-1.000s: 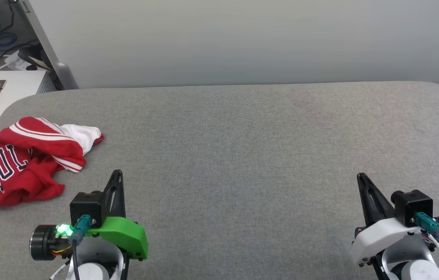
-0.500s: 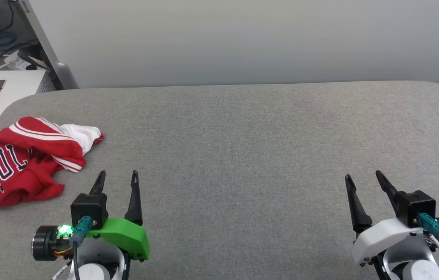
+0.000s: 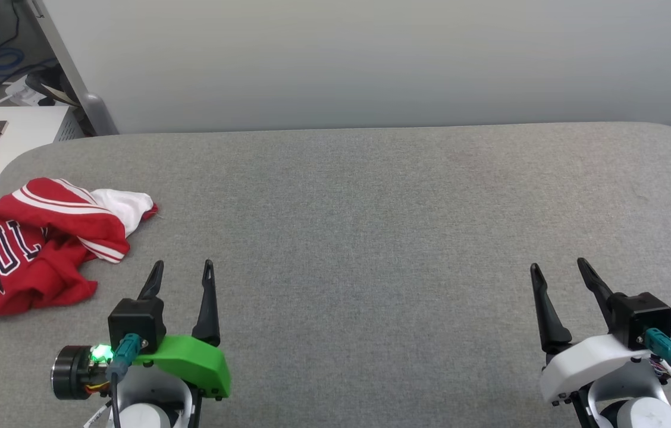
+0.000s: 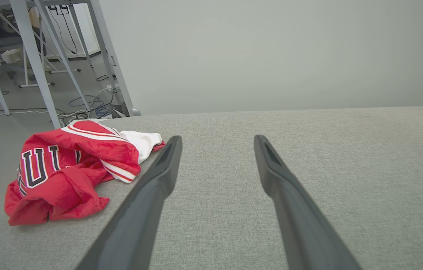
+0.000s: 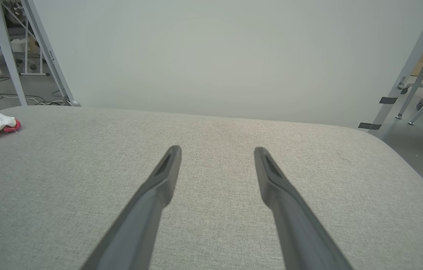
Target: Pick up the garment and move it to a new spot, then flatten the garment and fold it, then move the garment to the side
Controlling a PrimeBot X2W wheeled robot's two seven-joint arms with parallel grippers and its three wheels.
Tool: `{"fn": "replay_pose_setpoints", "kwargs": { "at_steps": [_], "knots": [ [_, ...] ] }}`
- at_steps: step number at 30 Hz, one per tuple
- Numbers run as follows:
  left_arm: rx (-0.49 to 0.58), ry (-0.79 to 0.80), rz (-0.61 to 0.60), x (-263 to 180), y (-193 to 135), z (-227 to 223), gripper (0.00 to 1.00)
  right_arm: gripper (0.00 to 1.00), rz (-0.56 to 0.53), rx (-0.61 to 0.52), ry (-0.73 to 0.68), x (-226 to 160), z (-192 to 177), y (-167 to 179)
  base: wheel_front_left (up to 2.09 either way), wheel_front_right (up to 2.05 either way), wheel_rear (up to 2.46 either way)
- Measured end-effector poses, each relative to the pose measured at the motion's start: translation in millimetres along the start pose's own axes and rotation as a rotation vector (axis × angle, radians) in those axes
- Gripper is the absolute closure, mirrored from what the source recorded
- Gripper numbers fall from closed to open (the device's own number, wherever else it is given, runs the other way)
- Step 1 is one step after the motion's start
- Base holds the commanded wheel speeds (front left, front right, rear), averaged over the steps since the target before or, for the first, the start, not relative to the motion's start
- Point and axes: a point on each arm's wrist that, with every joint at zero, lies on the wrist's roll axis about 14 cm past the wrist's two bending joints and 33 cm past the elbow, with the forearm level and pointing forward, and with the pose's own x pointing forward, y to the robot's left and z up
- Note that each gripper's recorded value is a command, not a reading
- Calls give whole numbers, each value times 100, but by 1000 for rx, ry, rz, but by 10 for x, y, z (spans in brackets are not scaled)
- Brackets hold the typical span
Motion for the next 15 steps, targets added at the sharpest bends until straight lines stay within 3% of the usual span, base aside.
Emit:
{"fn": "replay_pose_setpoints", "kwargs": {
  "at_steps": [15],
  "knots": [
    [-17,-32,-5,1,-18,45,0,0,-2,17,-39,6,70,-6,0,0,0]
  ]
}}
